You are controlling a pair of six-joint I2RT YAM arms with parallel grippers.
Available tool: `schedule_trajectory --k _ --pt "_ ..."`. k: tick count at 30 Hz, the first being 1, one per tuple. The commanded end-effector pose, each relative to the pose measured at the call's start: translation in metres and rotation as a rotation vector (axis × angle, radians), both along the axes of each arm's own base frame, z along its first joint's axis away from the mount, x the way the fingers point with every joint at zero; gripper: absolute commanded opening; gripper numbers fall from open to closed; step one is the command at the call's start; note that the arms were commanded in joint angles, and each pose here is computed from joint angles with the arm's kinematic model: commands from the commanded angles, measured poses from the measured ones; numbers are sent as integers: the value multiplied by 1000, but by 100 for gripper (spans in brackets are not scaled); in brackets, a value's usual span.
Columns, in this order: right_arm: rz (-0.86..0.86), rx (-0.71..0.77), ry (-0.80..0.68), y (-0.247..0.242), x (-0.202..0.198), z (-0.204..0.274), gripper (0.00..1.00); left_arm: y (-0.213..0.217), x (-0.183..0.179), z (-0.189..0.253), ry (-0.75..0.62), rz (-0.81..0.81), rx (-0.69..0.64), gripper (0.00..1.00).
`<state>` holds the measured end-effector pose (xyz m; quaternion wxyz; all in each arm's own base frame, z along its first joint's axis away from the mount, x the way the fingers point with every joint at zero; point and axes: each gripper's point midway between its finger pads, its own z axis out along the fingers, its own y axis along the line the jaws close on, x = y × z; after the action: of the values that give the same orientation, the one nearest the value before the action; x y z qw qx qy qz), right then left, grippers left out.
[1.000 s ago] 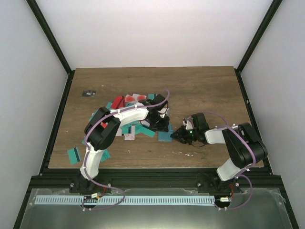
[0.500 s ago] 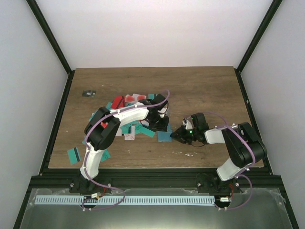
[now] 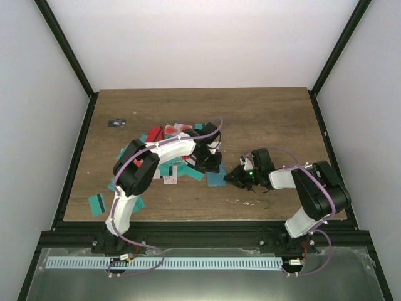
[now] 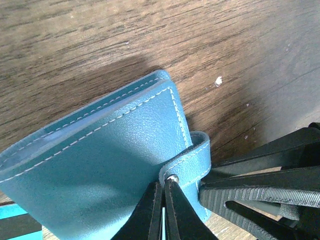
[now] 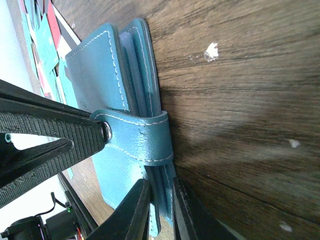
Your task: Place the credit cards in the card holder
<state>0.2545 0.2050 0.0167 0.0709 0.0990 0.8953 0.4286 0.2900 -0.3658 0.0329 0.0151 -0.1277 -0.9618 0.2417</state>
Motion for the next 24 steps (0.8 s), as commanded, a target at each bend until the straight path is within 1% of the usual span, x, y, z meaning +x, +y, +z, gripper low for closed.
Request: schedule_trajectory --k 1,9,17,24 --pt "-70 -243 214 -39 -42 -63 16 52 -16 -61 114 34 226 4" --pt "-70 -246 216 -39 -42 -63 16 81 -20 -74 142 47 301 4" --pt "-68 -250 227 -39 -43 -66 16 96 -32 -103 201 34 349 4" --pt "-68 -256 231 -40 -42 -66 16 117 -32 -118 222 33 458 4"
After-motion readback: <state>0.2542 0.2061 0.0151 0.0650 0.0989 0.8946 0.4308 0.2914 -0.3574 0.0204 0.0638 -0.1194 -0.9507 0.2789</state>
